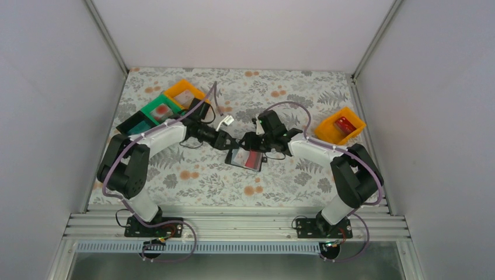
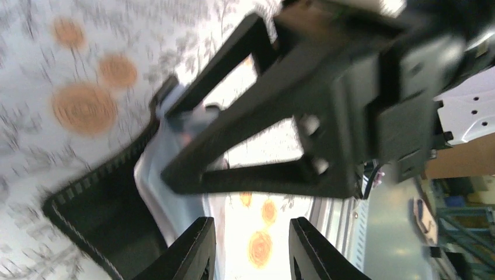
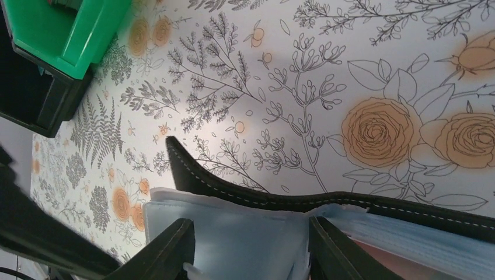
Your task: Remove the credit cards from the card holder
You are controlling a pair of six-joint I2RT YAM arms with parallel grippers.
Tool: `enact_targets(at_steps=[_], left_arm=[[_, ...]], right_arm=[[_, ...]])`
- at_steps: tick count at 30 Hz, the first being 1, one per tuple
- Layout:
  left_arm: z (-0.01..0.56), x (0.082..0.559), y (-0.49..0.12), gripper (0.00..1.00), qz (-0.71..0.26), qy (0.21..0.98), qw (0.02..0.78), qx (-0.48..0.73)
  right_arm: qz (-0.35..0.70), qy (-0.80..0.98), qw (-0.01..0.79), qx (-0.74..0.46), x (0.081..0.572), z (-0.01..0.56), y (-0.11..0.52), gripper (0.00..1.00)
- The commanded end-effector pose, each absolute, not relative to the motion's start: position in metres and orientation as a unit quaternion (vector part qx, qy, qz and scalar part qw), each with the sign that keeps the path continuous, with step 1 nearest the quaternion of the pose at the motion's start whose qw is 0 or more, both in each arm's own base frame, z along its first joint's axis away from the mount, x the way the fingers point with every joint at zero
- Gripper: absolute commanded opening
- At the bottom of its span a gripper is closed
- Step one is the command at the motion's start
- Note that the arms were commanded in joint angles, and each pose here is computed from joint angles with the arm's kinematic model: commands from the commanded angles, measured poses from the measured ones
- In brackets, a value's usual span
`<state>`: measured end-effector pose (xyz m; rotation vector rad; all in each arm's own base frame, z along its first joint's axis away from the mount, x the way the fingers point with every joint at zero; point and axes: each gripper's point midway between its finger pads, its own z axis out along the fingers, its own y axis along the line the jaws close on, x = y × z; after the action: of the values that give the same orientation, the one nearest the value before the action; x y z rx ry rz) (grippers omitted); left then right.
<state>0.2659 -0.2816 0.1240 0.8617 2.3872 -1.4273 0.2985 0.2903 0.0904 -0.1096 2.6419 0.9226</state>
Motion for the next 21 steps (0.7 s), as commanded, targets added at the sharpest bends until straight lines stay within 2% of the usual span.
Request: enact_targets(at_steps=[1, 4, 8, 21], left_arm=[[0.161, 0.277, -0.288, 0.32, -0.485, 0.789, 0.158, 0.343], [0.143, 0.261, -0.295, 0.35, -0.49, 0.787, 0.136, 0.351], [0.114, 0.264, -0.292, 0.37, -0.464, 0.81, 0.121, 0.337], [0.091, 0.271, -0.287, 0.4, -0.437, 0.828, 0.125, 0.328]], right_arm=[[0.339, 0.92, 0.194, -0.032, 0.315, 0.104, 0.297, 0.49], [0.344, 0.918, 0.194, -0.032, 0.317, 0.105, 0.3, 0.49], [0.351, 0.916, 0.191, -0.03, 0.318, 0.107, 0.303, 0.49], [0.378, 0.903, 0.203, -0.033, 0.316, 0.129, 0.307, 0.49]])
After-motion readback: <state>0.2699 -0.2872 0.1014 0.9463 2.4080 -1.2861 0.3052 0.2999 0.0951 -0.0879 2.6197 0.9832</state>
